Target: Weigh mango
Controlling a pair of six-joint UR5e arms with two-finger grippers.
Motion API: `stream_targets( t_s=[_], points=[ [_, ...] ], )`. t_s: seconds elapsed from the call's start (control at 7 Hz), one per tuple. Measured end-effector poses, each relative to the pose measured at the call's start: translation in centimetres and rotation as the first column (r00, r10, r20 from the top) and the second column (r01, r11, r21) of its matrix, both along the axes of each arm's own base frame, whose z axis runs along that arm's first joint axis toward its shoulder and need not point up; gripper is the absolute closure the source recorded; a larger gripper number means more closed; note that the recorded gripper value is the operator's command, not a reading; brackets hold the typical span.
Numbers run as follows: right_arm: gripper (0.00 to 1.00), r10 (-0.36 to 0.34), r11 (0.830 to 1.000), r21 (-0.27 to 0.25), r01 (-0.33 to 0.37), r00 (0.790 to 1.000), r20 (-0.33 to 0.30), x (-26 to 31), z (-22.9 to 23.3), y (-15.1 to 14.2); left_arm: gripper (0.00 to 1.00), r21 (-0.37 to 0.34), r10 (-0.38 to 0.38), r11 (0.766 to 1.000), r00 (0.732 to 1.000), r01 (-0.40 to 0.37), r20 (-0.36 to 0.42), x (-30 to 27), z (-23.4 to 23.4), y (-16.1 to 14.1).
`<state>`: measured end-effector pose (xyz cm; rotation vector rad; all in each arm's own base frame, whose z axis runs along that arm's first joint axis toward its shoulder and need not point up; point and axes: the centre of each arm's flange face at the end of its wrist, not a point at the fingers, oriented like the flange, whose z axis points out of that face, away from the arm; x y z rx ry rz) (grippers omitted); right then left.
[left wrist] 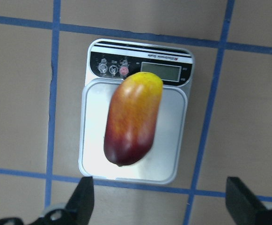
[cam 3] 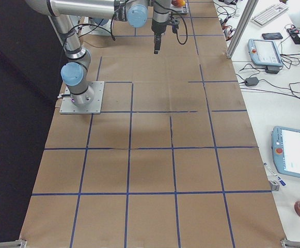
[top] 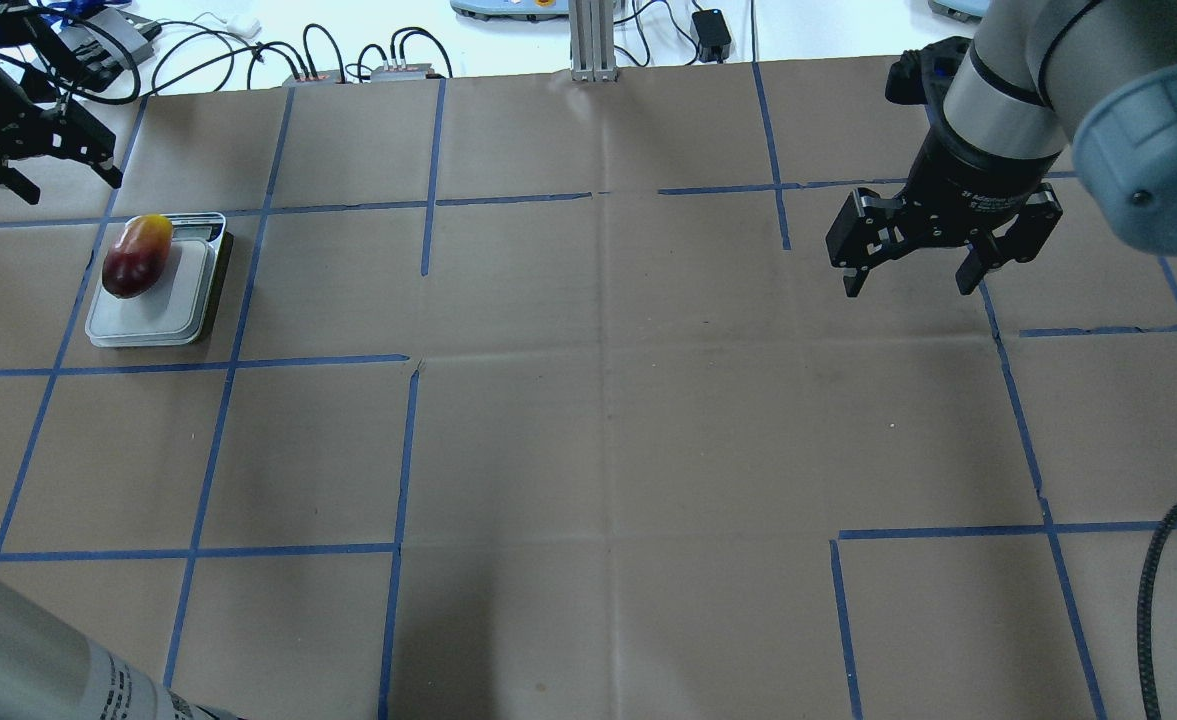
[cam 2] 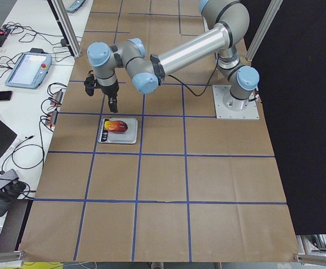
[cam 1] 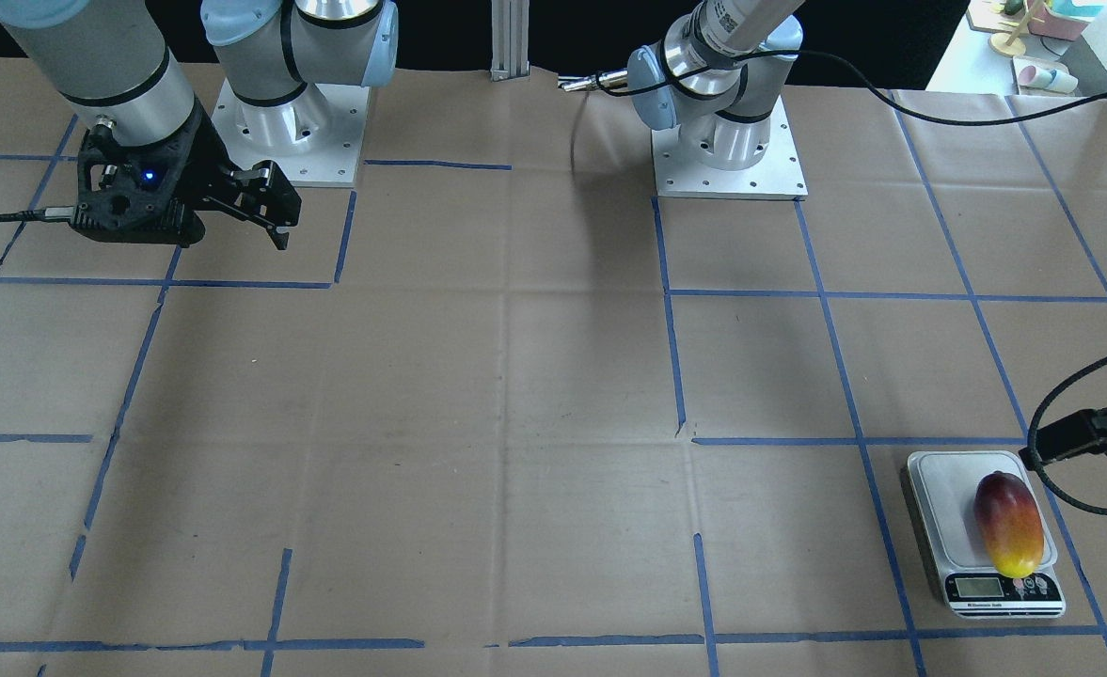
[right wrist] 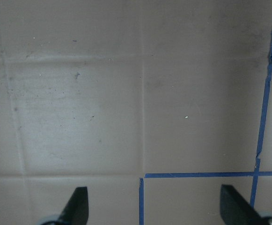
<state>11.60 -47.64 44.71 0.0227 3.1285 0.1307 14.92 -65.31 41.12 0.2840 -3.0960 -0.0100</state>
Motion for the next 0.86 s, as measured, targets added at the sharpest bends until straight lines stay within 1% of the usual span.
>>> stream_targets(
  t_s=[0.14,0.29,0.43,0.57,0.86],
  points=[
    [0.00,0.000,1.000,0.000,0.000,1.000,0.000,0.0,0.0,0.0,0.00,-0.003,0.045,0.999,0.999,-0.045,-0.001,-5.4,2.7,1.2],
    [0.00,0.000,1.000,0.000,0.000,1.000,0.000,0.0,0.0,0.0,0.00,-0.010,0.071,0.997,0.997,-0.071,-0.001,-10.7,4.5,2.7],
    [0.00,0.000,1.000,0.000,0.000,1.000,0.000,0.0,0.0,0.0,0.00,-0.016,0.079,0.997,0.997,-0.079,0.000,-15.2,5.6,4.5],
    [0.00,0.000,1.000,0.000,0.000,1.000,0.000,0.0,0.0,0.0,0.00,-0.015,0.070,0.997,0.998,-0.070,-0.001,-18.5,5.9,6.2],
    [0.00,0.000,1.000,0.000,0.000,1.000,0.000,0.0,0.0,0.0,0.00,0.014,0.002,1.000,1.000,-0.002,0.002,-23.9,4.8,9.8]
  ],
)
